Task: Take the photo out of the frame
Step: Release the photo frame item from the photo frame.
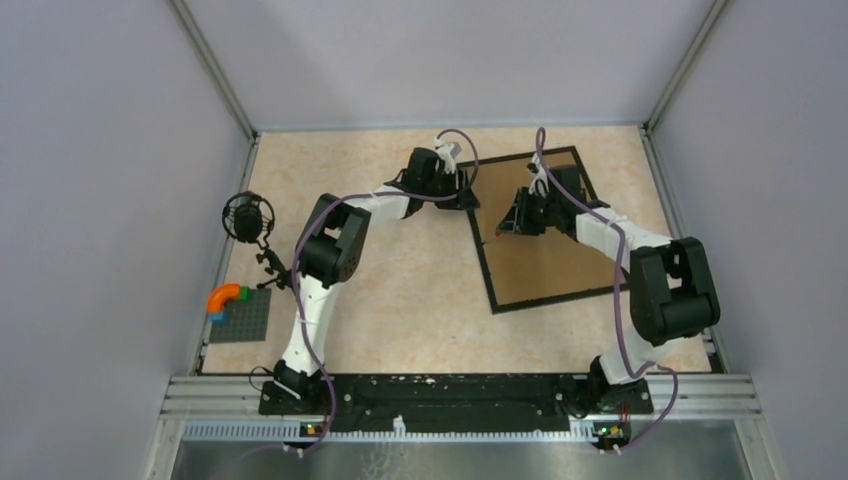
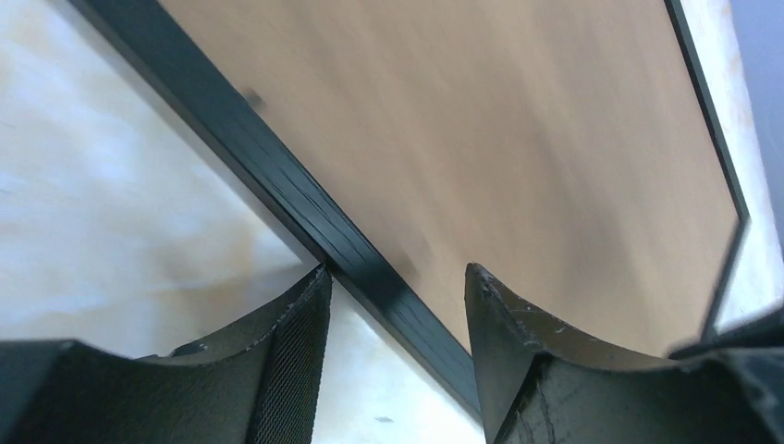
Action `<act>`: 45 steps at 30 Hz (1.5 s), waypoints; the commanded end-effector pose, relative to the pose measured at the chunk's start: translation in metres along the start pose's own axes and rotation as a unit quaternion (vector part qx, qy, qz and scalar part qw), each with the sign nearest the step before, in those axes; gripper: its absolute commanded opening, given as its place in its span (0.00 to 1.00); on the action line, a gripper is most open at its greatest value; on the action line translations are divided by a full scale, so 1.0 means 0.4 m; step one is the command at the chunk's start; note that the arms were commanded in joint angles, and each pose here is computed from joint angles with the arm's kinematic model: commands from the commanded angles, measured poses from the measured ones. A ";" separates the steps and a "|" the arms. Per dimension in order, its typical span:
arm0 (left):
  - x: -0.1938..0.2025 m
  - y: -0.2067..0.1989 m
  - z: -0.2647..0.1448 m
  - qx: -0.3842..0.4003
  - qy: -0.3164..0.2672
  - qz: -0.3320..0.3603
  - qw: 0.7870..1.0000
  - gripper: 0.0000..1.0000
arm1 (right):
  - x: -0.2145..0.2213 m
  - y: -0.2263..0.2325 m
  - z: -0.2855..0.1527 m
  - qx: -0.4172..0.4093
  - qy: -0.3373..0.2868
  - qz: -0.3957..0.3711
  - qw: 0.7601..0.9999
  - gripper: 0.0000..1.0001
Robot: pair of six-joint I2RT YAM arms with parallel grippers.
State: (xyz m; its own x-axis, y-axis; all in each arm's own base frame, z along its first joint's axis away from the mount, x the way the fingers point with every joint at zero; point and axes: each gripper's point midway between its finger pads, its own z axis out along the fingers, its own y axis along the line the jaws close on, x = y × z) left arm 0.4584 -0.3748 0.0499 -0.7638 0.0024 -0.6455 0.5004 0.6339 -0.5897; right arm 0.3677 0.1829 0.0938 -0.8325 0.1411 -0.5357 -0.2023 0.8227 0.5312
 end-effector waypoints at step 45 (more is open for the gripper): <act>0.054 0.139 -0.012 -0.043 0.054 0.039 0.997 0.43 | -0.135 0.005 0.046 -0.177 0.010 0.132 0.975 0.00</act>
State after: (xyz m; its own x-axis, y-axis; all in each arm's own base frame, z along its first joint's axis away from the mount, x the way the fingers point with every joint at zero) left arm 0.4796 -0.3450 0.0423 -0.7260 0.0622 -0.6849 0.5467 0.6564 -0.5199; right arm 0.3885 0.1904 0.0794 -0.9298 0.2905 -0.2262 -0.0325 0.5472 0.8363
